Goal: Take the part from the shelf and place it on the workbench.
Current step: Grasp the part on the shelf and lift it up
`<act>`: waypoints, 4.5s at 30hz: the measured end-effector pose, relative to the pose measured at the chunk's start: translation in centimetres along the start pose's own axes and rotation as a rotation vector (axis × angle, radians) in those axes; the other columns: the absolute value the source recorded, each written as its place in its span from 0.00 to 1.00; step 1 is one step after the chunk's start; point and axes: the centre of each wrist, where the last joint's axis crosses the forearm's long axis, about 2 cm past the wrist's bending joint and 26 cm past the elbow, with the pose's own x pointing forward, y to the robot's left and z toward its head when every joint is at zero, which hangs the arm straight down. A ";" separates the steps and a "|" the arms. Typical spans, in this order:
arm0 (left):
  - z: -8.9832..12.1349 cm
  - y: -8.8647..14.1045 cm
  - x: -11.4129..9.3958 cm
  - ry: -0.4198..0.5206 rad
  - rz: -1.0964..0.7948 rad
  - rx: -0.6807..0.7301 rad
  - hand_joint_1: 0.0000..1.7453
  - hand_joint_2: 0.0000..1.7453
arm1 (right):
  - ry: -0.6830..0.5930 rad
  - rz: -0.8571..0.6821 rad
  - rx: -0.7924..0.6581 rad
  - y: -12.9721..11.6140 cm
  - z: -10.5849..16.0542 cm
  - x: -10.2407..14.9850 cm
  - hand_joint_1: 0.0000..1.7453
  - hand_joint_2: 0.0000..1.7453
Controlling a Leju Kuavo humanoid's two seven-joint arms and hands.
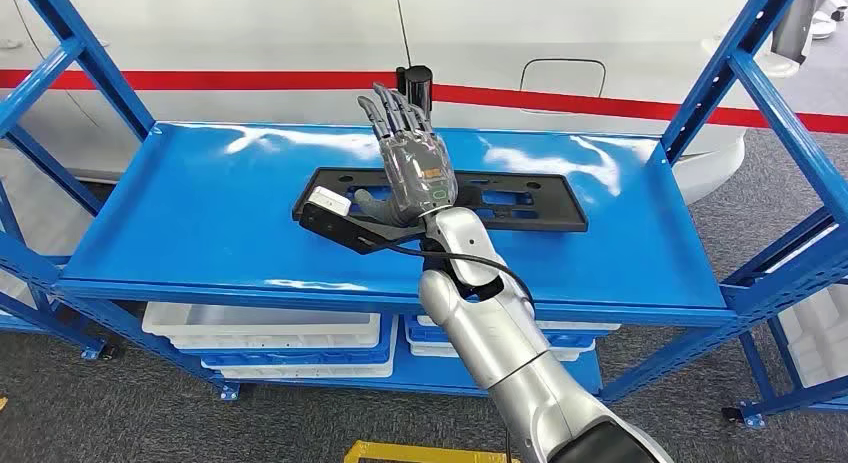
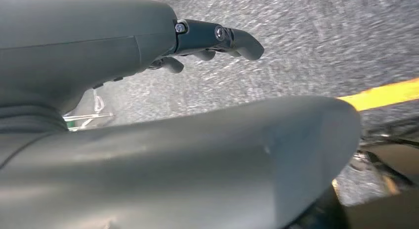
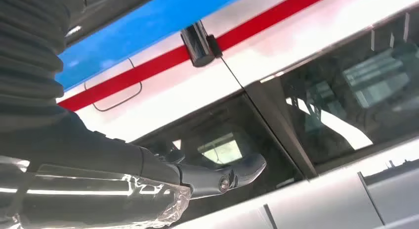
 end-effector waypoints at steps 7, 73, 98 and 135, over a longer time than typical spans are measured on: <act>0.1 -0.1 0.3 -0.007 -0.002 -0.001 0.00 0.00 | 0.025 0.026 0.071 1.7 0.4 -0.9 0.00 1.00; -0.1 0.7 0.0 -0.055 0.173 0.111 0.00 0.00 | 0.135 0.343 0.230 7.8 2.9 -3.0 0.00 1.00; -0.1 0.8 0.2 -0.086 0.140 0.101 0.00 0.00 | 0.308 0.477 0.232 7.6 4.5 -7.8 1.00 1.00; -0.2 2.1 1.1 -0.406 0.479 0.121 0.00 0.00 | 0.214 0.503 -0.238 1.9 5.1 -5.9 1.00 1.00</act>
